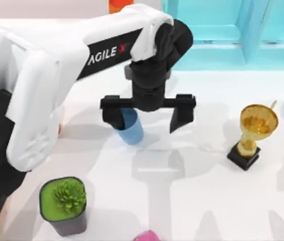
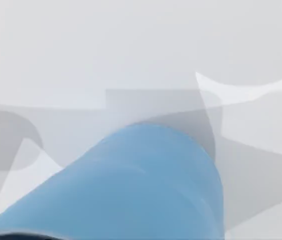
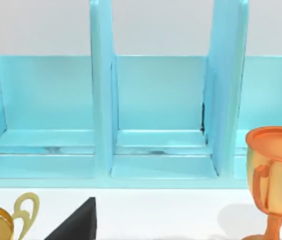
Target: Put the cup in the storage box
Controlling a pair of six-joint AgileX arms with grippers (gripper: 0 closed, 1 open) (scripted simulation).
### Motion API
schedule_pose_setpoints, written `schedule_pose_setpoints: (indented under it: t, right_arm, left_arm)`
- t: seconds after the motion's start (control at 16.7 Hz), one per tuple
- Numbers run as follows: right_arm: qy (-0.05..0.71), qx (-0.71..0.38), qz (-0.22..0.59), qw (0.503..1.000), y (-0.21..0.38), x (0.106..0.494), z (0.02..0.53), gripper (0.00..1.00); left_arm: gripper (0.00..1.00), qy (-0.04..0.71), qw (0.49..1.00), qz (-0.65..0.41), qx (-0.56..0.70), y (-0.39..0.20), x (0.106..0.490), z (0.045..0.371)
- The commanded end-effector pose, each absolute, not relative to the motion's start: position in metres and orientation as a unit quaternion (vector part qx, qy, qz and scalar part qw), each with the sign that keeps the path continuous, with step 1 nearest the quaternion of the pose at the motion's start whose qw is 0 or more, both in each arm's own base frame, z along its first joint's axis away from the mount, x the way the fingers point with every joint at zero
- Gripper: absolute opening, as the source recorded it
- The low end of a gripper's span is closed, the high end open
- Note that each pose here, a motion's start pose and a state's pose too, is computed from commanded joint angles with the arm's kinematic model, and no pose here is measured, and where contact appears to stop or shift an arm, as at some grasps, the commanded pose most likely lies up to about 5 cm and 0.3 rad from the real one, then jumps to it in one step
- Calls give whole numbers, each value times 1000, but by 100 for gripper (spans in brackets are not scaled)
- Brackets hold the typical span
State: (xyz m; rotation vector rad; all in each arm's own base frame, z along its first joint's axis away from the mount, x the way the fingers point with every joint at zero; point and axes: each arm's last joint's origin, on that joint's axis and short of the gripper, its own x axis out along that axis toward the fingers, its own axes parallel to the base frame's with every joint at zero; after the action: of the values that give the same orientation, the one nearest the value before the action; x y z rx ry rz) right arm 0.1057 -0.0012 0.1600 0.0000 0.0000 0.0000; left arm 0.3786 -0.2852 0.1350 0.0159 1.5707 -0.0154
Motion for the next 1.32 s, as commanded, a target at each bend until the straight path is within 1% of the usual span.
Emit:
schedule_pose_setpoints:
  t: [0.72, 0.78, 1.32]
  right_arm:
    - [0, 0, 0, 1000, -1, 106, 160, 100]
    - [0, 0, 0, 1000, -1, 106, 160, 100]
    - [0, 0, 0, 1000, -1, 106, 160, 100]
  left_arm:
    - [2, 707, 707, -7, 7, -285, 379, 135]
    - [0, 707, 707, -7, 7, -285, 379, 135]
    - [0, 707, 708, -7, 7, -284, 379, 135]
